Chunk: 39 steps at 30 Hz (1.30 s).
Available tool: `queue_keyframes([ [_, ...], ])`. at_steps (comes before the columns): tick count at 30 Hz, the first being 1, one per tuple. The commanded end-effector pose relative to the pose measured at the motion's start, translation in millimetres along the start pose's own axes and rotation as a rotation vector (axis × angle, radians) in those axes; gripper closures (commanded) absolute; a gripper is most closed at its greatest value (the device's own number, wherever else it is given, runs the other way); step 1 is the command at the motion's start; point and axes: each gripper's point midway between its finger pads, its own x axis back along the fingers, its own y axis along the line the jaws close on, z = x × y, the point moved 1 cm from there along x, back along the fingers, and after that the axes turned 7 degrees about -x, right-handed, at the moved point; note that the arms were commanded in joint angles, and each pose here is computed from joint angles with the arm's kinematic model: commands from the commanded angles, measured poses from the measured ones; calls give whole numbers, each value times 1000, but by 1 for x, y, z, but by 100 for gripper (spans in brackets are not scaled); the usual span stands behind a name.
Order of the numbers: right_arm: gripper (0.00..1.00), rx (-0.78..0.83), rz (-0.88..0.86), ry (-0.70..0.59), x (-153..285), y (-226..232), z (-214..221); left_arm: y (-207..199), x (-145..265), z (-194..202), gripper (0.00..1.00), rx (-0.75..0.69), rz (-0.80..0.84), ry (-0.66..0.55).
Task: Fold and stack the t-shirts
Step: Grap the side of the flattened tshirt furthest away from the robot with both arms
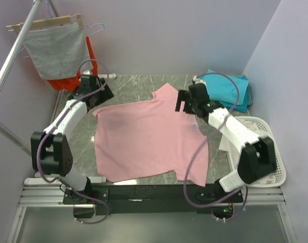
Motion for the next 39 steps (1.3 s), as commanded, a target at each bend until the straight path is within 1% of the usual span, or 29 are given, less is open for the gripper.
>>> queue_keyframes([
  [1,0,50,-7,-72,-49,10,-56,23,-35,-14,1,-28,-48,1],
  [4,0,20,1,-36,-82,3,-76,33,-52,-4,1,-33,-79,37],
  [5,0,1,18,-16,-89,-6,-79,36,-56,2,1,-32,-91,59],
  [7,1,-27,-25,21,-105,-2,-82,40,-59,11,1,-23,-99,91],
  [11,2,-30,-41,24,-110,-3,-83,49,-60,26,1,-3,-118,117],
  [17,1,-22,-45,57,-113,-6,-73,69,-71,36,1,30,-163,155],
  [27,1,-12,-29,60,-114,-10,-76,82,-90,49,1,37,-197,205],
  [33,1,-11,-29,81,-119,-13,-71,85,-103,49,1,43,-206,194],
  [39,1,-1,-19,103,-122,-17,-64,89,-116,20,1,41,-231,77],
])
